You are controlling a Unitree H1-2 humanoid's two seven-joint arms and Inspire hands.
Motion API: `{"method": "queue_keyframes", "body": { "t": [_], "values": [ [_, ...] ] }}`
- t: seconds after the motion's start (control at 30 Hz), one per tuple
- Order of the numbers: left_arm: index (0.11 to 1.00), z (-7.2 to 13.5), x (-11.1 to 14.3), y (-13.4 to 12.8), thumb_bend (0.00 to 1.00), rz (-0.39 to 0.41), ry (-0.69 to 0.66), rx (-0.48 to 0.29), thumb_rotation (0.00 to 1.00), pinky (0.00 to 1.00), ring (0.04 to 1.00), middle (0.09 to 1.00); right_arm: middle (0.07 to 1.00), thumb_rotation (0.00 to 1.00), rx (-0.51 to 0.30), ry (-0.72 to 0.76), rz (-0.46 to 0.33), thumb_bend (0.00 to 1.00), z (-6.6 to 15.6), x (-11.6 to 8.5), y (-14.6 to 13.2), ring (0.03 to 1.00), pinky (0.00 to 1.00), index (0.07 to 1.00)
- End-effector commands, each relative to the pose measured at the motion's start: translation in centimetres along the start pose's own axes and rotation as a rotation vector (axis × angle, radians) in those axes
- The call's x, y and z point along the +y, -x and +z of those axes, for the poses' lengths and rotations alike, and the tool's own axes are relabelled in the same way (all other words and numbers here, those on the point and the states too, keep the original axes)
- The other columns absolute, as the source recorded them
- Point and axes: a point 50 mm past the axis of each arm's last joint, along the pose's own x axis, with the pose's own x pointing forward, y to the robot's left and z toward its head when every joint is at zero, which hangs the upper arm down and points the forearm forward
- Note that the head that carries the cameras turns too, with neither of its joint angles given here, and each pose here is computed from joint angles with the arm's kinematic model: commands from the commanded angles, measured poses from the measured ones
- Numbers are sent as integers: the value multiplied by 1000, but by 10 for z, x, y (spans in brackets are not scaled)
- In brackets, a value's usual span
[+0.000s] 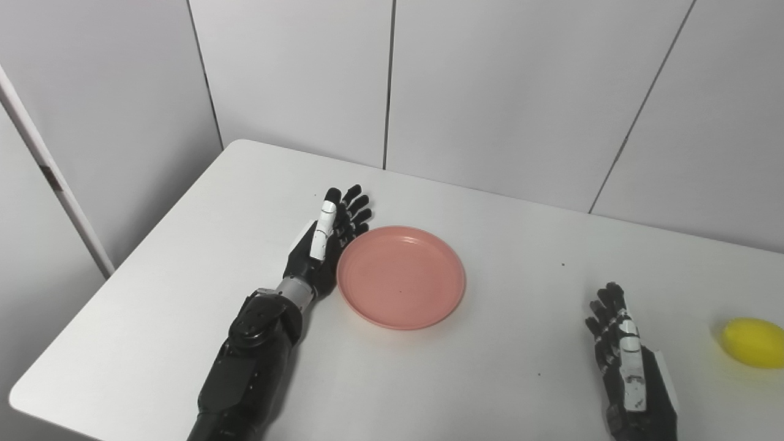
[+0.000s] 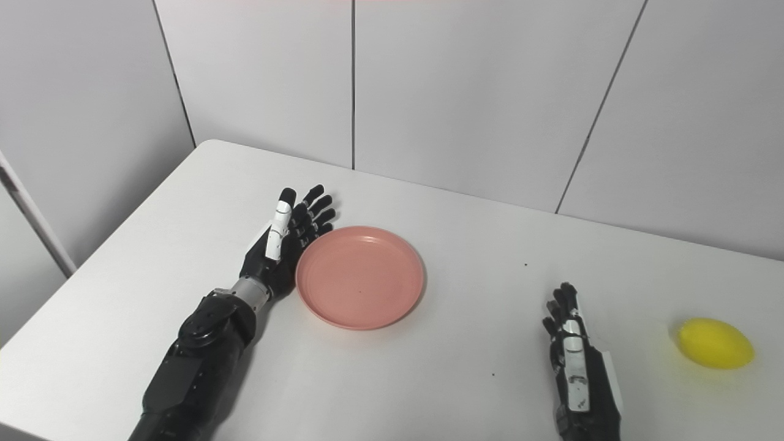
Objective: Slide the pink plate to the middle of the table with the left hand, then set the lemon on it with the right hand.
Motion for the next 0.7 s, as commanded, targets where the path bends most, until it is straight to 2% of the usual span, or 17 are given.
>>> {"method": "queue_keyframes", "body": {
  "t": [0.0, 0.67],
  "values": [
    [976, -5, -10, 2, 697, -5, -4, 14, 1000, 990, 967, 972, 1000, 1000, 6, -14, -7, 688, -6, 3, 6, 1000, 1000, 1000],
    [979, -10, -63, 10, 737, -61, 29, 29, 1000, 989, 967, 976, 1000, 1000, -4, -10, -2, 685, -5, 8, 5, 1000, 1000, 1000]
  ]
}}
